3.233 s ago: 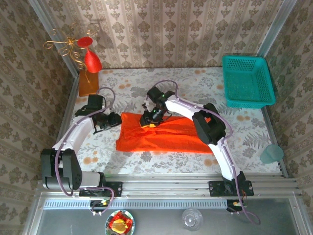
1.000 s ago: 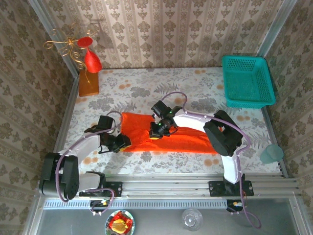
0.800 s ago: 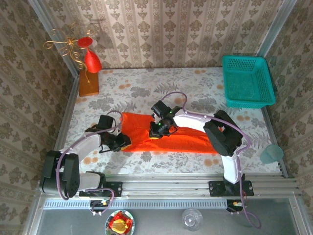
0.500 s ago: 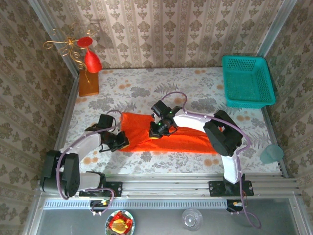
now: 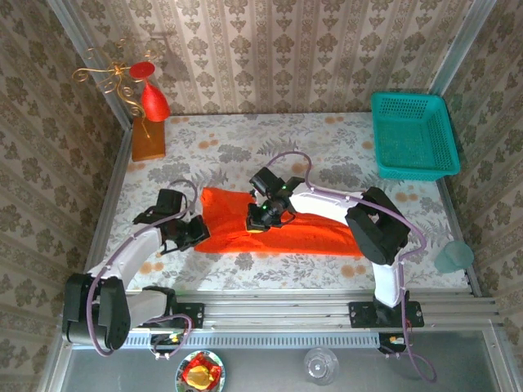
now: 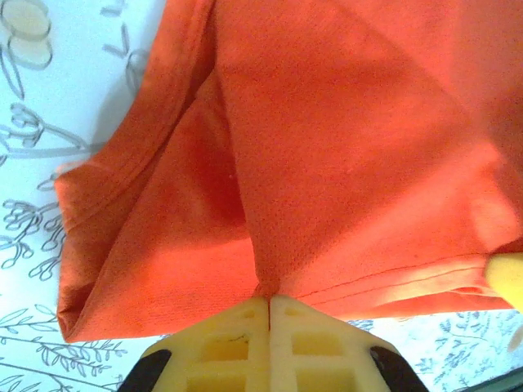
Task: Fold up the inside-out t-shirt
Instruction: Smooth out the T-shirt at the center of the table.
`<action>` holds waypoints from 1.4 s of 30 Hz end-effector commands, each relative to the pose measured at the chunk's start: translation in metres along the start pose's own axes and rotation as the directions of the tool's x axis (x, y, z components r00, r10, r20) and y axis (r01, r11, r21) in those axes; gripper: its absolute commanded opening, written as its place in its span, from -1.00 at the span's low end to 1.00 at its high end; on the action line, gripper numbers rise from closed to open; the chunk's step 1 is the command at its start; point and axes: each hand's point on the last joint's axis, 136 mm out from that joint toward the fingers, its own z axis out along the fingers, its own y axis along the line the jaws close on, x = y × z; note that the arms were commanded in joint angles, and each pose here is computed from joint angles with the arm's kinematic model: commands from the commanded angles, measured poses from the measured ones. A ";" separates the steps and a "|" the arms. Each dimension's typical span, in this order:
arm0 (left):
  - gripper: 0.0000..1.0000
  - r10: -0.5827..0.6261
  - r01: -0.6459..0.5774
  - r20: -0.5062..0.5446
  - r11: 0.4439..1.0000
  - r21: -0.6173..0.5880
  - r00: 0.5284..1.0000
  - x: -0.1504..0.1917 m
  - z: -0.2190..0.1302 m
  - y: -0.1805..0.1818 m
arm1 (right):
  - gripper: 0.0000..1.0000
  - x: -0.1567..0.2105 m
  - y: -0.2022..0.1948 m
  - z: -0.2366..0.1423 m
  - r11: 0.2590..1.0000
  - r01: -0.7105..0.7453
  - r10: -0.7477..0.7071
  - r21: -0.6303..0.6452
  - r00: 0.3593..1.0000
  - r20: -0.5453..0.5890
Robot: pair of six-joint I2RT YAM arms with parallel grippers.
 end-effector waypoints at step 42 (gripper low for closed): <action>-0.84 0.083 -0.087 -0.054 0.993 -0.076 0.995 -0.068 0.014 -0.008 | -0.29 -0.064 -0.029 -0.016 0.999 -0.030 0.031 -0.014 0.998 0.063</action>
